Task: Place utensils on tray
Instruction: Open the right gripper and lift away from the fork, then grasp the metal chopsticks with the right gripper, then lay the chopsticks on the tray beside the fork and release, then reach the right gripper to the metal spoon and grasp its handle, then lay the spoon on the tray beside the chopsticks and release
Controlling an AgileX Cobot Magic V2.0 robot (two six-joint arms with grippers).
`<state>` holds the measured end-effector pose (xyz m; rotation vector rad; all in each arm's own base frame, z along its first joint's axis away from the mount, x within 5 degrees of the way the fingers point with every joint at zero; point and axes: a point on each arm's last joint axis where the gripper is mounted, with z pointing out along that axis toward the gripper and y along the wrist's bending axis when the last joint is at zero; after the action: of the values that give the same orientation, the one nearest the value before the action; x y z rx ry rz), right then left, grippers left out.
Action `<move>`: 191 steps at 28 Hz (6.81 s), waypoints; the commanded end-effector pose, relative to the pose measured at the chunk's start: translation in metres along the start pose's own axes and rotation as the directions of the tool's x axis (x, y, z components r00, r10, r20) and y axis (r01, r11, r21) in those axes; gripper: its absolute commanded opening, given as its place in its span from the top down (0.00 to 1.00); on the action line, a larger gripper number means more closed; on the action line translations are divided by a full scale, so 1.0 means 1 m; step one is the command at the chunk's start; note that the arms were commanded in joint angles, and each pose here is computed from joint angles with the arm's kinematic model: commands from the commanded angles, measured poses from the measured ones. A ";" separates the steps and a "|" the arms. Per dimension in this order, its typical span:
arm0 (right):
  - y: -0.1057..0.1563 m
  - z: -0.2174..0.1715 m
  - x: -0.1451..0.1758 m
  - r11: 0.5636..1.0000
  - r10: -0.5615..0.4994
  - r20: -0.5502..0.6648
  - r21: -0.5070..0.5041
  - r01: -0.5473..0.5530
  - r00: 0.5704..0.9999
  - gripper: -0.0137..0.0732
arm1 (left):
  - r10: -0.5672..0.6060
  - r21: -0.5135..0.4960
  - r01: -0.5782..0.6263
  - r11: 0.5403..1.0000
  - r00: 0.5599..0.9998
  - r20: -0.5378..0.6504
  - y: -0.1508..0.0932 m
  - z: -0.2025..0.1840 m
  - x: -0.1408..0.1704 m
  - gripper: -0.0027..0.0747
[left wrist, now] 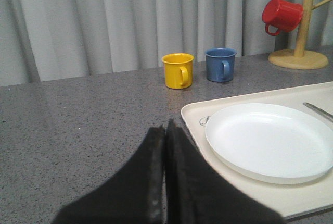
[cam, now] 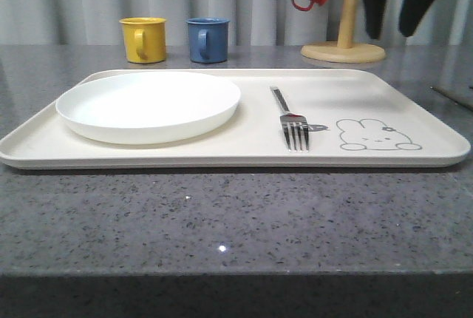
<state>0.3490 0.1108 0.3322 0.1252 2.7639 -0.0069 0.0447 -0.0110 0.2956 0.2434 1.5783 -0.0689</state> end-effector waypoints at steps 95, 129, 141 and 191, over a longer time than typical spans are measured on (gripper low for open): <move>-0.168 -0.010 -0.026 0.999 0.036 -0.064 0.003 -0.036 0.997 0.50 | -0.022 -0.014 0.024 1.000 0.995 0.097 0.002 -0.001 -0.016 0.99; -0.158 0.013 -0.029 0.992 0.089 -0.122 -0.080 -0.100 0.988 0.85 | -0.022 -0.014 0.024 1.000 0.995 0.097 0.002 -0.001 -0.016 0.99; -0.051 -0.061 -0.002 0.966 -0.062 0.018 -0.252 0.064 0.998 0.85 | -0.022 -0.014 0.024 1.000 0.995 0.097 0.002 -0.001 -0.016 0.99; -0.049 -0.101 0.012 0.991 -0.044 0.167 -0.118 0.065 0.985 0.52 | -0.022 -0.014 0.024 1.000 0.995 0.097 0.002 -0.001 -0.016 0.99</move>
<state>0.3306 0.0770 0.3818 0.0557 2.6703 0.1726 0.0447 -0.0110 0.2956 0.2434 1.5783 -0.0689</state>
